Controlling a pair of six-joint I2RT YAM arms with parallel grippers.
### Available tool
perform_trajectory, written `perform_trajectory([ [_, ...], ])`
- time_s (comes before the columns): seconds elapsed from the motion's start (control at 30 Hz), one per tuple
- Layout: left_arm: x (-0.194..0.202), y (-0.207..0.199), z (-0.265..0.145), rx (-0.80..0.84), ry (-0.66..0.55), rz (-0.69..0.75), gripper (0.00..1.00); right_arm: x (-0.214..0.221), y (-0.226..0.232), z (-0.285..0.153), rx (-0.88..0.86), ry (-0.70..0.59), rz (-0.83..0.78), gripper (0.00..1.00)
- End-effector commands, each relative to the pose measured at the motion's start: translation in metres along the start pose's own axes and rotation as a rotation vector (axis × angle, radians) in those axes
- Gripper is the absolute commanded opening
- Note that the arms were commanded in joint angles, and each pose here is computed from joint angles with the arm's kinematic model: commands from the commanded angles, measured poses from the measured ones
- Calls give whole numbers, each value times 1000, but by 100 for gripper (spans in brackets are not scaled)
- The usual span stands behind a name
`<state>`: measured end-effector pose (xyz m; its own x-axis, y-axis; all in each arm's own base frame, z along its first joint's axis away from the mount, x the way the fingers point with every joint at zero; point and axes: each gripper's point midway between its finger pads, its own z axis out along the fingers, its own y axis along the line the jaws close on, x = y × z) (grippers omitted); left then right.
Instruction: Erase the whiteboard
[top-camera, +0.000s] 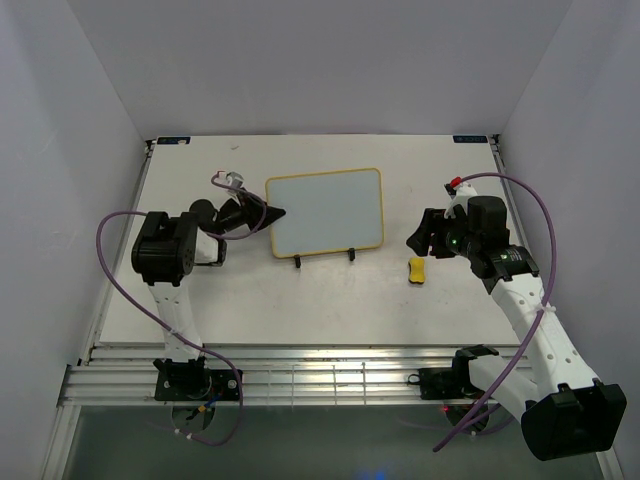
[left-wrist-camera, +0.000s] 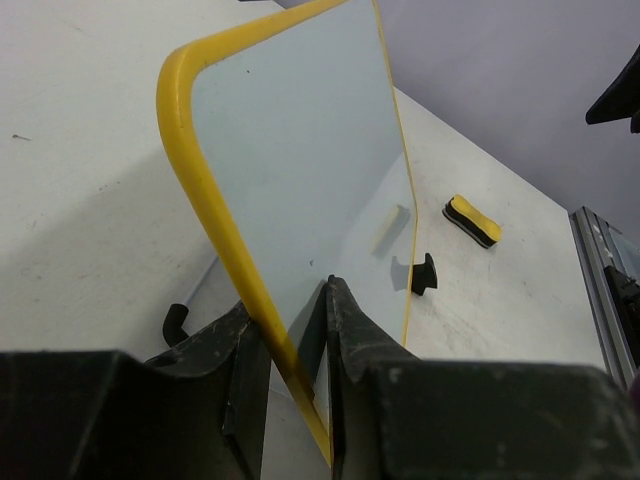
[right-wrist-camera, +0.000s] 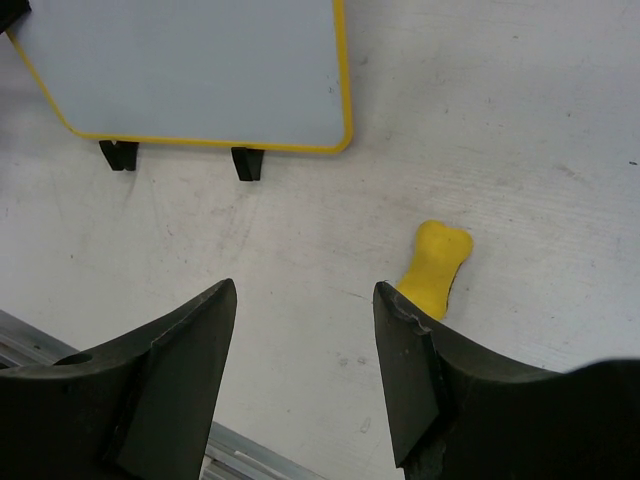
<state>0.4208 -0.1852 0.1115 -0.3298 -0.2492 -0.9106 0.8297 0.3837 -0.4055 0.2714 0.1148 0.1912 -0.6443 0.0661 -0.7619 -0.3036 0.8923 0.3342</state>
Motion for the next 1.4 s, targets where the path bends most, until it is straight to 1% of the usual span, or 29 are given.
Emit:
perform_trajectory([
  [0.0,-20,6,-11,10,-79,378,0,-10,5,-1,-26,-42,-32,63],
  [0.13,-27,3,-16,23,-78,347,0,-9,5,-1,-28,-44,-34,63],
  [0.23,-28,-10,-17,73,-57,353,0,-9,6,-3,-32,-46,-35,63],
  [0.3,-40,0,-32,30,-71,368,0,-9,7,-3,-33,-49,-36,63],
  [0.43,-55,-4,-41,13,-86,395,0,-11,9,-3,-42,-54,-39,63],
  [0.6,-54,-4,-46,3,-82,384,0,-10,9,-3,-48,-53,-41,63],
  [0.9,-46,-14,-32,68,-59,363,0,-9,10,-2,-53,-55,-42,63],
  [1.13,-37,-17,-28,77,-51,345,0,-7,9,-1,-52,-51,-44,63],
  [1.27,-38,-19,-25,82,-53,339,0,-5,8,-1,-52,-48,-43,63],
  [1.37,-47,-23,-23,96,-61,354,0,-5,8,1,-53,-46,-43,63],
])
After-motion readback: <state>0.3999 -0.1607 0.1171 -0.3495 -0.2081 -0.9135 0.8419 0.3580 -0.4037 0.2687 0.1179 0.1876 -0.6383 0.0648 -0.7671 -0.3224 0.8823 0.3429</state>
